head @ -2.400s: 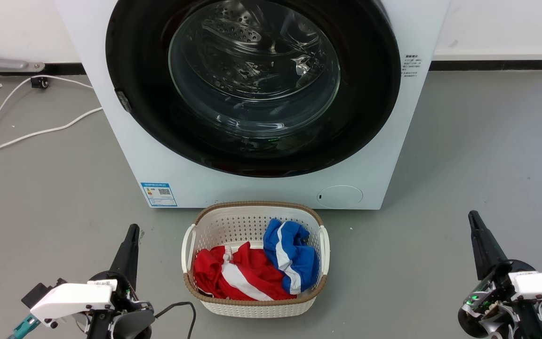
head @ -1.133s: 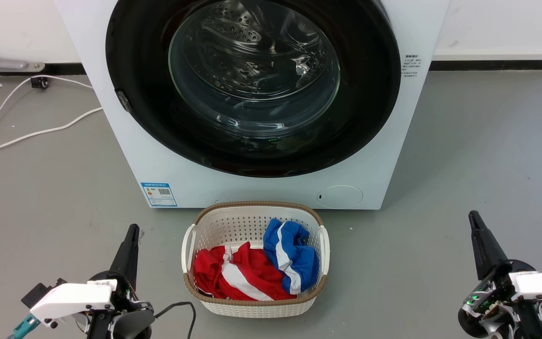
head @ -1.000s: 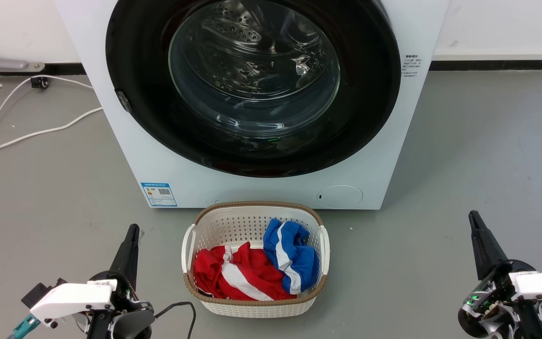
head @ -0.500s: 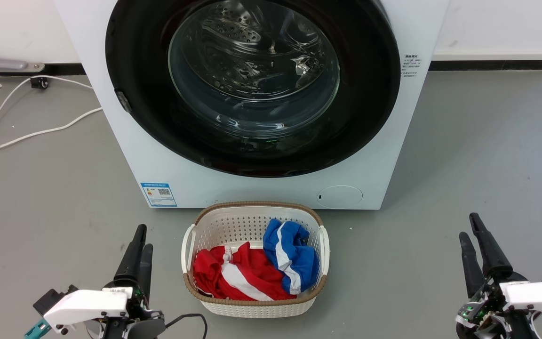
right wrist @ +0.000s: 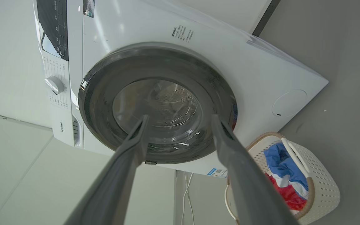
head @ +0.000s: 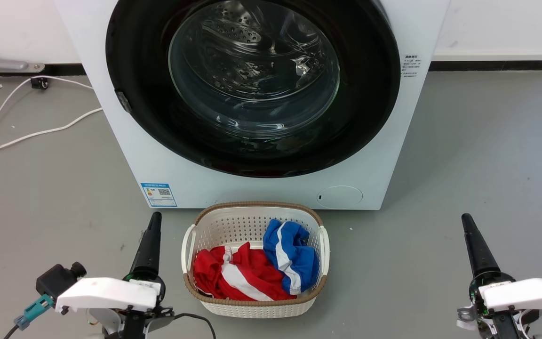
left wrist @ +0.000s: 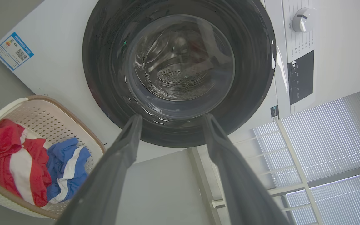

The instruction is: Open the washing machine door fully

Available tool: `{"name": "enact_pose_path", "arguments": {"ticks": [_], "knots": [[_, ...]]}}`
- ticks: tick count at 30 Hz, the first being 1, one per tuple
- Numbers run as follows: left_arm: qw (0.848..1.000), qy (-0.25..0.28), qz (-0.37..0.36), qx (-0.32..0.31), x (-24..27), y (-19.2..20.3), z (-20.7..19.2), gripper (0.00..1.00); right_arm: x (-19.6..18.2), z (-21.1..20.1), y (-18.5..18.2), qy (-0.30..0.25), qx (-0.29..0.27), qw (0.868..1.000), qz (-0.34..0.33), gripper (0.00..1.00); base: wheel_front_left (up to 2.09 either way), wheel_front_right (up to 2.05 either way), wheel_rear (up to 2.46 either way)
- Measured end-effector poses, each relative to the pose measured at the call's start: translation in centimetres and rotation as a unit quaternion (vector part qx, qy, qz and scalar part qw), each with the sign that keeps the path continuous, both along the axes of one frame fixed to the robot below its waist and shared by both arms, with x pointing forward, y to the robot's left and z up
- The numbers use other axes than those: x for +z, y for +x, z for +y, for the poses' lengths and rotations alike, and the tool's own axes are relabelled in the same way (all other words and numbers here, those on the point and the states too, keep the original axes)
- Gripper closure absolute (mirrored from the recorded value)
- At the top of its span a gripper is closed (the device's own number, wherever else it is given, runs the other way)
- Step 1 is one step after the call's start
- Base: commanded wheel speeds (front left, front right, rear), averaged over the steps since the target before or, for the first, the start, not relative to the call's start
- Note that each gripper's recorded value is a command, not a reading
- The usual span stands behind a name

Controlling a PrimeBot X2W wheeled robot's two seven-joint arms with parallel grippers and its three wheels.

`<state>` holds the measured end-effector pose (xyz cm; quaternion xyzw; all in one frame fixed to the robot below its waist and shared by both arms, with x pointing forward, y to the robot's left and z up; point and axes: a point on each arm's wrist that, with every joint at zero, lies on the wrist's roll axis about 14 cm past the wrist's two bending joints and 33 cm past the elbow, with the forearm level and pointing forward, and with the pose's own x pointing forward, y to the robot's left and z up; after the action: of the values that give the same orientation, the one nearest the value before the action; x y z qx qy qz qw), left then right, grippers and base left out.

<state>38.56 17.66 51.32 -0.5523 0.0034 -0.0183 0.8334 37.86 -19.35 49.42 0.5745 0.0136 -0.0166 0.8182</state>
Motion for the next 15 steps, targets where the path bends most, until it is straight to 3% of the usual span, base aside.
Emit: {"name": "enact_pose_path", "arguments": {"ticks": [15], "knots": [[0.983,0.183,-0.026,-0.012,1.1,0.2,-0.9,0.00,1.4,0.5,-0.2,-0.202,0.015,0.979,-0.022,0.00,0.00,0.00,0.00]]}}
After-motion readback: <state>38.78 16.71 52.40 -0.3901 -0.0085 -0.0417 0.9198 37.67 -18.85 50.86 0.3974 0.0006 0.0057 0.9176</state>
